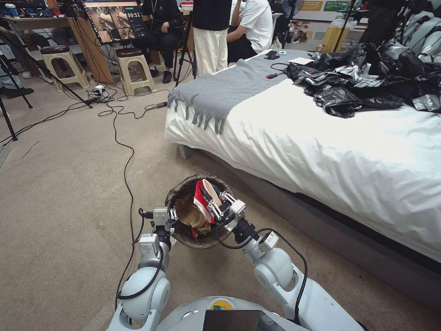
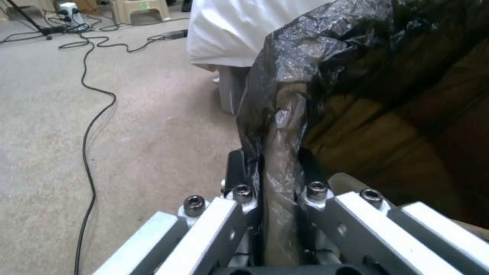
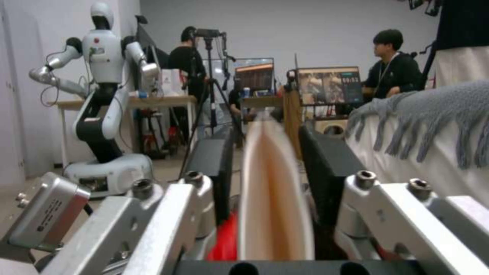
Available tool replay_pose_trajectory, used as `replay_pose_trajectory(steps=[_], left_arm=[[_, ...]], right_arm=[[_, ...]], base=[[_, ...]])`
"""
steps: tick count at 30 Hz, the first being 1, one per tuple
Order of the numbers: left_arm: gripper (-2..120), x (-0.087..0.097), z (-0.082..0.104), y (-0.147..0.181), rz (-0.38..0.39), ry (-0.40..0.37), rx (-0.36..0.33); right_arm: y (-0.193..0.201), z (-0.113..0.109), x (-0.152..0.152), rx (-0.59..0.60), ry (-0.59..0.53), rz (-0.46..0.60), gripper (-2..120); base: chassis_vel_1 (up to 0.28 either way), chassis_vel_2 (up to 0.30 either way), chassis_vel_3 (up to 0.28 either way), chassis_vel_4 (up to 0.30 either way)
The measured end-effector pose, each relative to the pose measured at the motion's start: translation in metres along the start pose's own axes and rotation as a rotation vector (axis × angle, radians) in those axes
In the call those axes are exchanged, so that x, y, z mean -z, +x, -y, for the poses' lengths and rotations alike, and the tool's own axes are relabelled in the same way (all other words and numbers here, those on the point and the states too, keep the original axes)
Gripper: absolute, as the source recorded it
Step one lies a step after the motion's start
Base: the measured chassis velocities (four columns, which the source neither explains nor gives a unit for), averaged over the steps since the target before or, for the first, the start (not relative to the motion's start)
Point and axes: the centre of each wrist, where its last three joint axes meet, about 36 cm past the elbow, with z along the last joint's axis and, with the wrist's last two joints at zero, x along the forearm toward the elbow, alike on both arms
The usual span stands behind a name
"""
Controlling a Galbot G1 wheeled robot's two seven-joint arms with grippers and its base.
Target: Pick up the trash bin, then pick up the garbage from the floor and place it into the trash bin.
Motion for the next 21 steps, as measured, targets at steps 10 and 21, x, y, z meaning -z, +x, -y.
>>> replay_pose_trajectory(steps=[10, 21], left_arm=[[2, 0.001, 0.0, 0.002, 0.001, 0.001, -0.001], [2, 0.001, 0.0, 0.003, 0.0, -0.004, -0.004]], right_arm=[[0.0, -0.001, 0.001, 0.003, 0.006, 0.0, 68], [-0.003, 0.002, 0.022, 0.002, 0.03, 0.051, 100]], base=[[0.0, 0.0, 0.0, 0.0], [0.0, 0.0, 0.0, 0.0]])
